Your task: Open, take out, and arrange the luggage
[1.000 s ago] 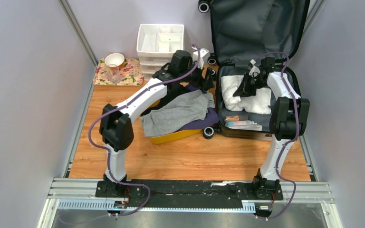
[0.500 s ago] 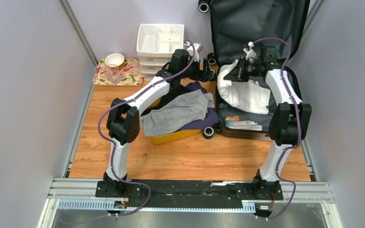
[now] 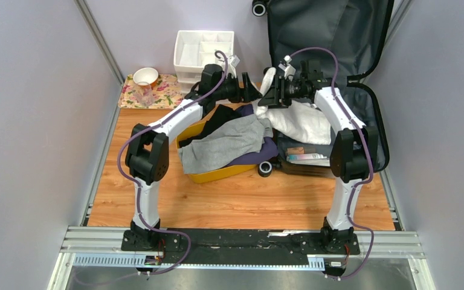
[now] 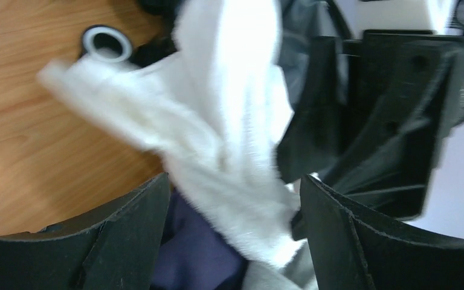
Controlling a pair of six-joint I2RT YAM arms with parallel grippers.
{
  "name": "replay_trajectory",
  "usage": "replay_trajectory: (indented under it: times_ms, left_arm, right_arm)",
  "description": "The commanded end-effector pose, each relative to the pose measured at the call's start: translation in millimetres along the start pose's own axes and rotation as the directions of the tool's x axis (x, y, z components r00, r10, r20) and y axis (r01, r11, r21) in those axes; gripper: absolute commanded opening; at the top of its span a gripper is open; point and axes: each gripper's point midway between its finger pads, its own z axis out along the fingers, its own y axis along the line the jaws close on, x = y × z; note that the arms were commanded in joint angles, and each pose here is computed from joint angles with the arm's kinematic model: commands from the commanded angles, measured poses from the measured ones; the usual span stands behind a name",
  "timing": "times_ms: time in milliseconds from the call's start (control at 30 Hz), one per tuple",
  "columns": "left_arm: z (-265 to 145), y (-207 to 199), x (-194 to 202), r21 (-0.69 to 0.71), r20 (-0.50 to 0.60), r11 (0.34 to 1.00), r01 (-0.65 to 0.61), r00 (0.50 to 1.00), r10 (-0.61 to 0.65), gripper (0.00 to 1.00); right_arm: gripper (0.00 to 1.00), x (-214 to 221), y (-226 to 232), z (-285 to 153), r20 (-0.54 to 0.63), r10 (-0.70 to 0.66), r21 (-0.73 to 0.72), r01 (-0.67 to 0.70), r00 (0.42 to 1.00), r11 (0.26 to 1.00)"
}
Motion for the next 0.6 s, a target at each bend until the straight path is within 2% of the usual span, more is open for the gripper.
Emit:
replay_trajectory:
  times_ms: [0, 133, 200, 333, 500, 567]
  left_arm:
    - [1.7, -46.3, -19.0, 0.196, 0.039, 0.98, 0.013, 0.999, -0.021, 0.86]
    - [6.7, -51.3, -18.9, 0.23, 0.04, 0.973, 0.035, 0.998, -0.045, 0.86]
    - [11.0, -43.4, -13.2, 0.199, 0.023, 0.979, 0.052, 0.998, -0.058, 0.86]
    - [11.9, -28.9, -7.9, 0.116, 0.013, 0.992, 0.054, 0.998, -0.056, 0.87]
    - [-2.3, -7.6, -14.0, -0.058, 0.024, 0.998, 0.004, 1.0, -0.003, 0.87]
    - [-8.5, -5.3, -16.0, -0.087, 0.032, 0.995, -0.044, 0.998, 0.047, 0.87]
  right_arm:
    - [0.61, -5.0, 11.0, -12.0, 0.023, -0.051, -0.033, 0.052, 0.998, 0.998]
    - [0.67, -6.3, 16.2, -26.0, 0.042, -0.053, -0.04, 0.055, 0.998, 0.998]
    - [0.71, -10.0, 9.5, -37.2, 0.061, -0.033, -0.029, 0.035, 0.998, 0.999]
    - [0.72, -16.9, -4.3, -69.0, 0.107, 0.025, 0.001, -0.026, 0.994, 1.0]
    - [0.71, -21.6, -60.5, -129.1, 0.214, 0.09, 0.163, -0.127, 0.973, 0.978]
    - [0.71, -9.4, -98.2, -151.4, 0.226, 0.12, 0.312, -0.189, 0.967, 0.931]
